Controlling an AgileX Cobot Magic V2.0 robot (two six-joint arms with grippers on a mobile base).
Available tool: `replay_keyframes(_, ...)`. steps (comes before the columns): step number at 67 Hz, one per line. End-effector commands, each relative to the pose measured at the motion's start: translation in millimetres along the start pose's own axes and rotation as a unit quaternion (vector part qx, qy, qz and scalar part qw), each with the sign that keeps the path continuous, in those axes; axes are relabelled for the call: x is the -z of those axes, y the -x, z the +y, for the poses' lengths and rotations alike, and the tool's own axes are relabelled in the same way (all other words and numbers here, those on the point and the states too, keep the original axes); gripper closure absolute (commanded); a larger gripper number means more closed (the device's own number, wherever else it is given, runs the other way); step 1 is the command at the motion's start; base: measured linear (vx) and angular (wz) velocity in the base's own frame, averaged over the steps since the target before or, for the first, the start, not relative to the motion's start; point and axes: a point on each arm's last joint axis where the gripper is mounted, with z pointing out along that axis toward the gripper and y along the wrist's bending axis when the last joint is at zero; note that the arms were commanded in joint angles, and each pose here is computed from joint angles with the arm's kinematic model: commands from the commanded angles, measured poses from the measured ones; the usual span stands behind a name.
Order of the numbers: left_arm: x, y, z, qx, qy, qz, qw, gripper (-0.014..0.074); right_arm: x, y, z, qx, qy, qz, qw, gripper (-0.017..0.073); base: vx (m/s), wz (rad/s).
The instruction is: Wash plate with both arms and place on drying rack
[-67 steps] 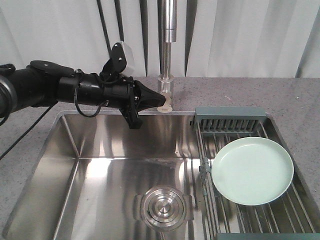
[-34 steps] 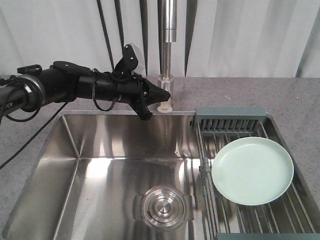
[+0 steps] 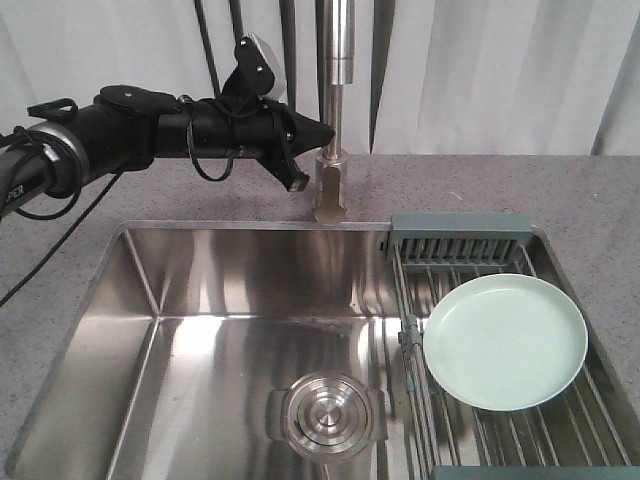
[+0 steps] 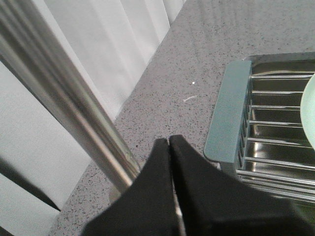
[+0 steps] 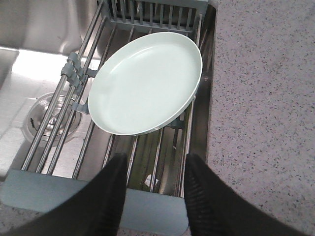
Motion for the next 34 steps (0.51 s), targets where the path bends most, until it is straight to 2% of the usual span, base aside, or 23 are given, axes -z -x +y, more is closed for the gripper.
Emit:
replay_keyframes(1,20,48,-1.1,0.000,-0.002,-0.064,0.998,0.0601,4,11,-1.1,0.003,-0.006,-0.037,0.999,0.0281,0.00,0.00)
replay_keyframes(8,24,56,-3.2,0.018,-0.013,-0.066,0.998,0.0601,4,11,-1.1,0.003,-0.006,-0.037,0.999,0.0281,0.00,0.00)
replay_keyframes(13,30,62,-4.4,0.017,-0.008,-0.054,0.998,0.0601,4,11,-1.1,0.003,-0.006,-0.037,0.999,0.0281,0.00,0.00)
replay_keyframes(18,36,67,-3.3,0.017,0.012,-0.033,0.999,0.0601,4,11,-1.0,0.003,-0.005,-0.035,0.999,0.0281,0.00,0.00)
replay_keyframes(28,51,77,0.4,0.036,0.064,0.013,0.997,0.0601,4,11,-1.0,0.003,-0.005,-0.034,0.999,0.0281,0.00,0.00)
replay_keyframes(34,61,83,-0.2,0.063,0.084,0.036,0.994,0.0601,4,11,-0.9,0.003,-0.005,-0.033,0.999,0.0281,0.00,0.00)
